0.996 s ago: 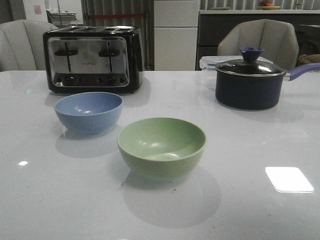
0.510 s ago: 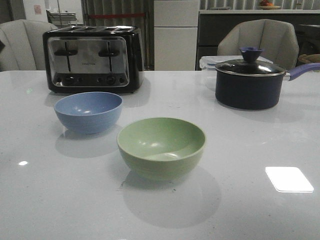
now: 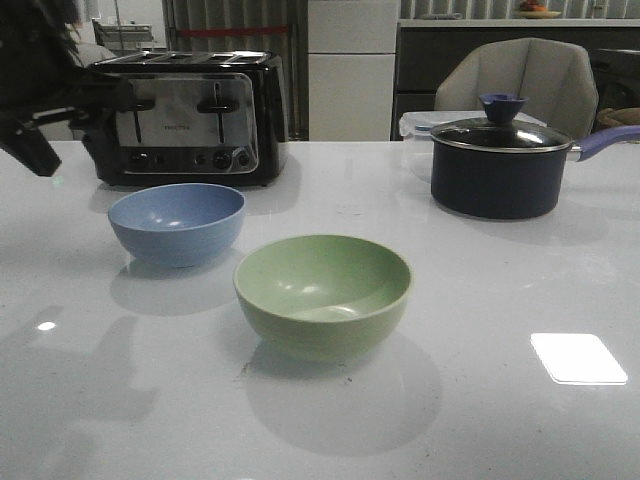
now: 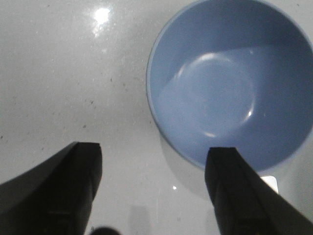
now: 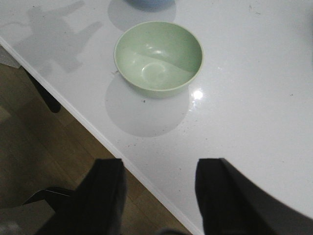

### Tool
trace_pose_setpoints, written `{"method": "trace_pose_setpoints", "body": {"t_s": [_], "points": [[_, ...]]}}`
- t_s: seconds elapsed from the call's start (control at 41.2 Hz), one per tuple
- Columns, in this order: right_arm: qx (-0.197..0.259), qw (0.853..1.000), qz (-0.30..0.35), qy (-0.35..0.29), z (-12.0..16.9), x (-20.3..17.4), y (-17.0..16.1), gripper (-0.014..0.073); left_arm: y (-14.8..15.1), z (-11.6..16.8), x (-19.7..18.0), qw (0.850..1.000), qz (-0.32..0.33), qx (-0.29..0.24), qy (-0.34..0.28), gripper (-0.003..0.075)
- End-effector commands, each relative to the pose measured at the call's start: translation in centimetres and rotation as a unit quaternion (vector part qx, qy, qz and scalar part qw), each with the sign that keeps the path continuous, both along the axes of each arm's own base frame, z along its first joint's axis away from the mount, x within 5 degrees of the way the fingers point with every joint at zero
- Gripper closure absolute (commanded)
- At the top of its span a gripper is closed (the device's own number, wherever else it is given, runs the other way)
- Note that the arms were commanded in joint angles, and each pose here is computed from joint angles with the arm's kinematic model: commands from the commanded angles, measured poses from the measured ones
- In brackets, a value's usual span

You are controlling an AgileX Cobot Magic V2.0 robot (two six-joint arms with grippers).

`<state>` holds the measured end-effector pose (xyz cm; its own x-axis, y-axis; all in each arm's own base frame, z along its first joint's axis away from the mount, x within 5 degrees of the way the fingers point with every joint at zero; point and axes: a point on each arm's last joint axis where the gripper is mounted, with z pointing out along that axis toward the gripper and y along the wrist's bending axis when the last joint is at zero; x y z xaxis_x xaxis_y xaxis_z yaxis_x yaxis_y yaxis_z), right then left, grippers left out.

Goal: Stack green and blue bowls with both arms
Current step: 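Lower the left gripper onto the light blue bowl's rim and grasp it, then lift the blue bowl with the left gripper over the green bowl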

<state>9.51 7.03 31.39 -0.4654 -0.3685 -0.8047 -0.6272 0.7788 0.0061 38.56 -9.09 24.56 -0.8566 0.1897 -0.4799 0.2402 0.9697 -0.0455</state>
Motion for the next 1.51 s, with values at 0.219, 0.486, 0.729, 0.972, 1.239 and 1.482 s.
{"method": "trace_pose_setpoints", "body": {"t_s": [0.219, 0.486, 0.729, 0.972, 1.239, 1.482], "points": [[0.023, 0.999, -0.004, -0.039, 1.3, 0.3, 0.1, 0.0148, -1.1, -1.2, 5.0, 0.998, 0.012, -0.021, -0.055, 0.0225], [0.023, 0.999, -0.004, -0.039, 1.3, 0.3, 0.1, 0.0148, -1.2, -2.3, 5.6, 0.998, 0.013, -0.021, -0.058, 0.0414], [0.023, 0.999, -0.004, -0.039, 1.3, 0.3, 0.1, 0.0148, -1.2, -2.1, 5.6, 0.998, 0.013, -0.021, -0.055, 0.0629], [0.023, 0.999, -0.004, -0.039, 1.3, 0.3, 0.1, 0.0148, -1.1, 2.8, 3.6, 0.996, 0.003, -0.028, -0.086, 0.0627], [0.023, 0.999, -0.004, -0.039, 1.3, 0.3, 0.1, 0.0148, -2.4, 10.5, -1.8, 0.988, -0.087, -0.051, -0.121, 0.0627], [0.023, 0.999, -0.004, -0.039, 1.3, 0.3, 0.1, 0.0148, -6.2, 12.4, -5.5, 0.979, -0.162, -0.055, -0.110, 0.0627]]}}
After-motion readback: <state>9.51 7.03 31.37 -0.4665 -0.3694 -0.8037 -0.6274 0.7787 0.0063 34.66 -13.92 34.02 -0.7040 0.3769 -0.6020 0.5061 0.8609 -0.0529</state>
